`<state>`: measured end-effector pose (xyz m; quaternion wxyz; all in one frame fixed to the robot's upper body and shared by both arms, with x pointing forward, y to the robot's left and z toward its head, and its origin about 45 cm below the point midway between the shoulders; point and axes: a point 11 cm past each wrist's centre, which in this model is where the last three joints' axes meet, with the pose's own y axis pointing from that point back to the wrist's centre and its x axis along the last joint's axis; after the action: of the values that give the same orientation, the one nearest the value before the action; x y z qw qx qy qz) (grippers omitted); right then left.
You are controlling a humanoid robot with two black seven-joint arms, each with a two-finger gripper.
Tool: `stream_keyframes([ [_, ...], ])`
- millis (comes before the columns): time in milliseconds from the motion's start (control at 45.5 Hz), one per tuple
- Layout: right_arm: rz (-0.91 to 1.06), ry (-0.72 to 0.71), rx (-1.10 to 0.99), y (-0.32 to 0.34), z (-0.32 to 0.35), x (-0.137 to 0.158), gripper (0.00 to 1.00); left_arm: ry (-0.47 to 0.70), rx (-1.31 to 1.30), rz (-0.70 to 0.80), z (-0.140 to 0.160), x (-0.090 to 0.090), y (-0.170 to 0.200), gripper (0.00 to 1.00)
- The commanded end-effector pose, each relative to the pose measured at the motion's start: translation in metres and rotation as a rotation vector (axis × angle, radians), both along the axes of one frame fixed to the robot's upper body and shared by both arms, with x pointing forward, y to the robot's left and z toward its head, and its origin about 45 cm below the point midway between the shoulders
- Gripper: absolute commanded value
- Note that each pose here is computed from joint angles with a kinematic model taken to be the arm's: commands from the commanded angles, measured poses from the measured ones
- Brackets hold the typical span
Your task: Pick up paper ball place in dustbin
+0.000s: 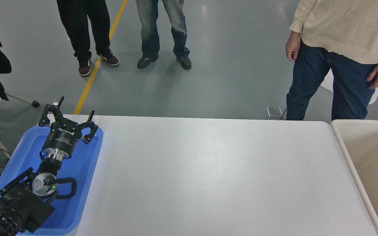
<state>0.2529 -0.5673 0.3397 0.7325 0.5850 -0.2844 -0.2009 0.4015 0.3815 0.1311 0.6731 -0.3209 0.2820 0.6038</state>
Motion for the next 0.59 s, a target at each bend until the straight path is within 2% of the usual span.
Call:
stream_keyframes([
  [0, -0.02, 0.069, 0.081, 0.0, -0.068, -0.009, 0.0, 0.0, 0.0, -0.003, 0.0, 0.0, -0.001, 1.0],
  [154, -0.021, 0.046, 0.105, 0.006, -0.115, -0.009, 0.0, 0.0, 0.0, -0.003, 0.0, 0.0, -0.001, 1.0],
  [571, 0.01, -0.098, -0.065, -0.002, -0.192, -0.002, 0.0, 0.0, 0.0, -0.003, 0.0, 0.0, -0.001, 1.0],
])
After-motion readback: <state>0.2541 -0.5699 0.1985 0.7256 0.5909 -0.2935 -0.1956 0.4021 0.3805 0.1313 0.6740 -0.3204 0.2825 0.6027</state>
